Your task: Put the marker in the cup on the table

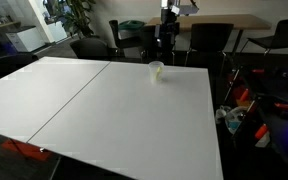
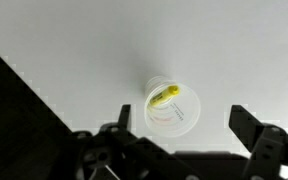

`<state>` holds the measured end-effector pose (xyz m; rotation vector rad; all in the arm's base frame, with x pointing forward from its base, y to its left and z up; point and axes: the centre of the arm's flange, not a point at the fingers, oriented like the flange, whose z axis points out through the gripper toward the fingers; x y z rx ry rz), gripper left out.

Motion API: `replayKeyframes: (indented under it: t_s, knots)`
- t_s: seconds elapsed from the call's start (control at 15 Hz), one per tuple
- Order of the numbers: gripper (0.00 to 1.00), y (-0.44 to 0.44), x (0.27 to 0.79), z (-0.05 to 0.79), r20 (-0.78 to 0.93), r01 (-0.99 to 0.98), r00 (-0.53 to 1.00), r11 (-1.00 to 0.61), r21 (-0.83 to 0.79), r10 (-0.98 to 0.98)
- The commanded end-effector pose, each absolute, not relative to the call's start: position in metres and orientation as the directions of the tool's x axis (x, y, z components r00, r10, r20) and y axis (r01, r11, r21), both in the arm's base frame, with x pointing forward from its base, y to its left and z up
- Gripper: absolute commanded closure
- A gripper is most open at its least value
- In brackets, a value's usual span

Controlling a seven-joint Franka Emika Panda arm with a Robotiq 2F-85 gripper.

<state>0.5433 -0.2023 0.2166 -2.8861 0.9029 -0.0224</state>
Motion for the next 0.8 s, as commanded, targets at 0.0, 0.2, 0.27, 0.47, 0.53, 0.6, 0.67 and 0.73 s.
replayKeyframes:
  t_s: [0.0, 0.2, 0.27, 0.47, 0.53, 0.6, 0.67, 0.73]
  knots:
    - [0.00, -0.200, 0.547, 0.211, -0.027, -0.565, 0.824, -0.816, -0.122, -0.567]
    - [0.00, -0.199, 0.547, 0.204, -0.036, -0.564, 0.825, -0.817, -0.119, -0.564]
    - [0.00, -0.199, 0.547, 0.205, -0.036, -0.565, 0.824, -0.817, -0.119, -0.565]
    - [0.00, -0.199, 0.547, 0.205, -0.035, -0.565, 0.824, -0.816, -0.119, -0.565]
    - [0.00, -0.203, 0.549, 0.204, -0.039, -0.575, 0.817, -0.809, -0.124, -0.575]
    - [0.00, -0.205, 0.550, 0.203, -0.044, -0.578, 0.815, -0.807, -0.120, -0.578]
    - [0.00, -0.208, 0.552, 0.200, -0.048, -0.585, 0.810, -0.803, -0.111, -0.584]
    - [0.00, -0.209, 0.553, 0.199, -0.051, -0.589, 0.808, -0.801, -0.106, -0.587]
